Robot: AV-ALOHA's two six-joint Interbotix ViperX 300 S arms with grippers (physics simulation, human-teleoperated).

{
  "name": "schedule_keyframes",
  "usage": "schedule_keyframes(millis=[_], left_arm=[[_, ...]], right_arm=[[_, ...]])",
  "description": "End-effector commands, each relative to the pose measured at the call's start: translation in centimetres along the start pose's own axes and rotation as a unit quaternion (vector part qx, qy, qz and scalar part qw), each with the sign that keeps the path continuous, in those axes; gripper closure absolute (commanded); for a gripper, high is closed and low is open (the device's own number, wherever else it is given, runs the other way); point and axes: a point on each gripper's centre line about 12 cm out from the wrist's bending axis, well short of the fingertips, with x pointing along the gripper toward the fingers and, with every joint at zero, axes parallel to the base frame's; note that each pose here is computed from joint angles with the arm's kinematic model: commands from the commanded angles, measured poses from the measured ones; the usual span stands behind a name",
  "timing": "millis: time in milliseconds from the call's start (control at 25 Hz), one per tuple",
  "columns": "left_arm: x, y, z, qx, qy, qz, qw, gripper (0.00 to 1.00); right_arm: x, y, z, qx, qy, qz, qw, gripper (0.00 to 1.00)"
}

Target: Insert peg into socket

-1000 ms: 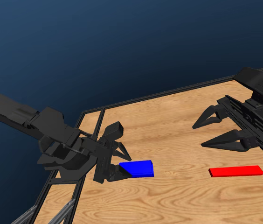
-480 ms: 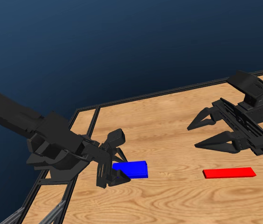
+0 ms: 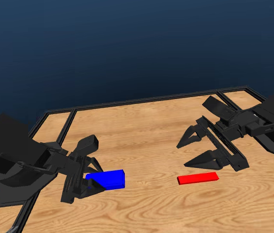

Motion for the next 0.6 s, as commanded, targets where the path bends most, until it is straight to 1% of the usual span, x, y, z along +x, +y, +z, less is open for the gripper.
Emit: schedule_keyframes(millis=[40,80,120,160,200,240,280,360,400,440,480,520,560,600], left_arm=[[1.4,-1.8,1.1,0.019,-0.029,-0.027,0.999,1.0],[1.5,-1.6,1.0,0.023,-0.027,-0.025,0.999,1.0],[1.5,-1.7,1.4,0.024,-0.032,-0.027,0.999,1.0],[1.7,-1.7,1.3,0.028,-0.028,-0.024,0.999,1.0],[1.7,-2.0,1.6,0.03,-0.031,-0.027,0.999,1.0],[1.5,-2.1,1.8,0.03,-0.036,-0.031,0.998,1.0],[1.6,-1.8,1.5,0.03,-0.03,-0.025,0.999,1.0],[1.4,-2.1,2.0,0.031,-0.036,-0.03,0.998,1.0],[1.4,-2.1,1.9,0.031,-0.035,-0.03,0.998,1.0],[1.4,-1.9,1.5,0.035,-0.026,-0.026,0.999,1.0],[1.3,-2.1,1.9,0.032,-0.032,-0.029,0.999,1.0],[1.4,-2.0,1.8,0.032,-0.031,-0.028,0.999,1.0],[1.3,-2.0,1.8,0.033,-0.031,-0.028,0.999,1.0],[1.4,-2.1,1.9,0.033,-0.032,-0.029,0.999,1.0]], right_arm=[[-1.4,1.4,-1.3,0.005,0.07,0.008,0.9975,0.0],[-1.4,1.3,-2.0,0.012,0.087,0.005,0.9961,0.0],[-1.6,1.6,-2.1,0.018,0.09,0.007,0.9958,0.0],[-2.0,2.0,-2.6,0.011,0.107,0.01,0.9942,0.0],[-2.0,1.5,-3.2,0.023,0.123,0.001,0.9921,0.0],[-2.0,1.8,-3.3,0.026,0.133,0.001,0.9908,0.0],[-2.0,1.7,-4.0,0.026,0.152,-0.004,0.988,0.0],[-2.0,1.9,-4.1,0.032,0.167,-0.008,0.9854,0.0],[-2.1,1.9,-4.8,0.03,0.186,-0.012,0.9821,0.0],[-2.0,2.0,-5.2,0.032,0.196,-0.015,0.98,0.0],[-2.0,2.2,-5.6,0.035,0.211,-0.02,0.9766,0.0],[-2.0,1.8,-6.2,0.046,0.226,-0.031,0.9725,0.0],[-2.0,2.4,-6.3,0.04,0.231,-0.027,0.9717,0.0],[-2.1,2.5,-6.6,0.043,0.238,-0.031,0.9698,0.0]])
